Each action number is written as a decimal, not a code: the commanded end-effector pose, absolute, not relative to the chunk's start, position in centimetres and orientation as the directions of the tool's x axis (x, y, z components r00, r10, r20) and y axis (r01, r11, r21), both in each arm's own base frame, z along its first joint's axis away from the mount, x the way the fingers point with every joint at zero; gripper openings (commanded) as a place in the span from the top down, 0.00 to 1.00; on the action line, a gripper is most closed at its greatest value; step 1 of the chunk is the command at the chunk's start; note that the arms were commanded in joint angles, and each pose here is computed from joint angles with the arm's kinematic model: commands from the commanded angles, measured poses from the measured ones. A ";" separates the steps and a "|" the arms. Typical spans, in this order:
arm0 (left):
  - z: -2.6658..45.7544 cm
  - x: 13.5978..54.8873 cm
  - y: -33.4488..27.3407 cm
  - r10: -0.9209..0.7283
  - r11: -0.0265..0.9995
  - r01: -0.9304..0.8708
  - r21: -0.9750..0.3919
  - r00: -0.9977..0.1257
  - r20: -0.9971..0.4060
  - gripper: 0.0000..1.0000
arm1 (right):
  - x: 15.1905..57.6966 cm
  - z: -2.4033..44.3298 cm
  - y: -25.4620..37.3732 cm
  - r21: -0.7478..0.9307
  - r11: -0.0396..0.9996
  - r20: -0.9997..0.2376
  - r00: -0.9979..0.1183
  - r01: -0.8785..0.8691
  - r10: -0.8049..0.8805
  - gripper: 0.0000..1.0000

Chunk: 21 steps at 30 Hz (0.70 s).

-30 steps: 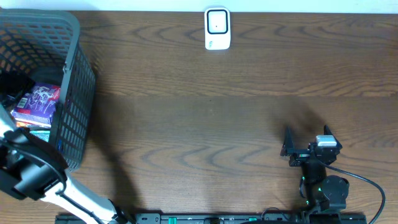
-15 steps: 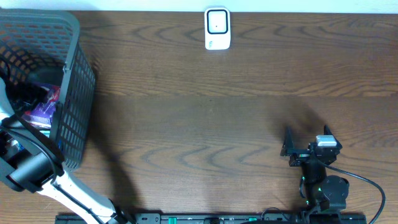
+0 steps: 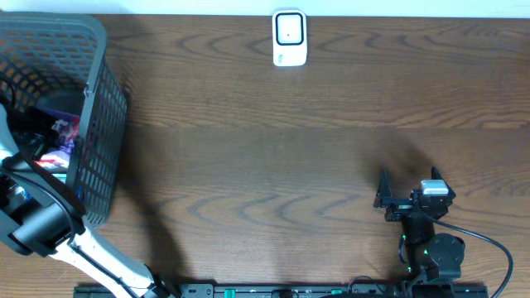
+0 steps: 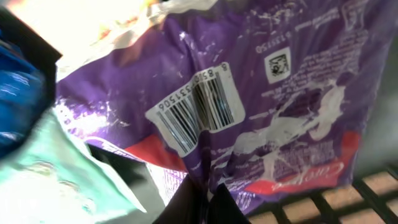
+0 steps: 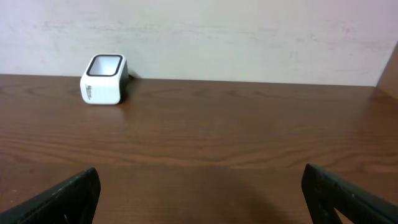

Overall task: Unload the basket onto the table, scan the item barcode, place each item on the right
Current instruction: 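Grasp the purple Carefree pack with the left gripper and lift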

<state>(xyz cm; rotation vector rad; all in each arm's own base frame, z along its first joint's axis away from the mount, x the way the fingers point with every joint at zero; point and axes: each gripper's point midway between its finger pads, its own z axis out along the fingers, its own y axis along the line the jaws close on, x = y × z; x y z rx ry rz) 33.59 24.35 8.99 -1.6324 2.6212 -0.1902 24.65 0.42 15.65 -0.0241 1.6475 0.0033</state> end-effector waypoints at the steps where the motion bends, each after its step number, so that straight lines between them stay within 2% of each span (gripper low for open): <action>1: 12.2 36.0 22.8 -0.888 0.425 -0.847 -0.320 -0.458 0.031 0.93 | 24.6 15.5 0.3 -0.025 1.000 -0.996 -0.080 -0.013 -0.025 0.01; 4: 17.2 37.9 22.2 -0.881 0.442 -0.769 -0.461 -0.469 -0.062 0.93 | 24.6 15.5 0.3 -0.024 1.000 -0.996 -0.081 -0.013 -0.025 0.01; 8: 25.6 38.6 22.2 -0.854 0.518 -0.652 -0.553 -0.432 -0.292 0.93 | 24.6 15.5 0.3 -0.025 1.000 -0.996 -0.080 -0.013 -0.025 0.01; 11: 32.7 37.8 21.8 -0.796 0.601 -0.560 -0.571 -0.356 -0.489 0.93 | 24.6 15.5 0.3 -0.025 1.000 -0.996 -0.081 -0.013 -0.025 0.01; 15: 39.3 34.9 21.7 -0.714 0.653 -0.552 -0.518 -0.221 -0.665 0.93 | 24.6 15.5 0.3 -0.025 1.000 -0.996 -0.080 -0.013 -0.025 0.01; 16: 40.0 34.1 21.9 -0.700 0.650 -0.574 -0.499 -0.196 -0.686 0.77 | 24.6 15.5 0.3 -0.024 1.000 -0.996 -0.080 -0.013 -0.025 0.01; 17: 40.2 33.5 22.2 -0.694 0.641 -0.598 -0.481 -0.182 -0.697 0.38 | 24.6 15.5 0.3 -0.024 1.000 -0.996 -0.080 -0.013 -0.025 0.01; 18: 40.0 33.1 22.4 -0.694 0.630 -0.620 -0.468 -0.178 -0.697 0.14 | 24.6 15.5 0.3 -0.024 1.000 -0.996 -0.080 -0.013 -0.025 0.01; 19: 39.4 32.8 22.6 -0.701 0.617 -0.641 -0.456 -0.184 -0.689 0.03 | 24.6 15.5 0.3 -0.024 1.000 -0.996 -0.081 -0.013 -0.025 0.01; 21: 37.6 32.5 23.1 -0.722 0.589 -0.682 -0.432 -0.206 -0.660 0.02 | 24.6 15.5 0.3 -0.025 1.000 -0.996 -0.080 -0.013 -0.025 0.01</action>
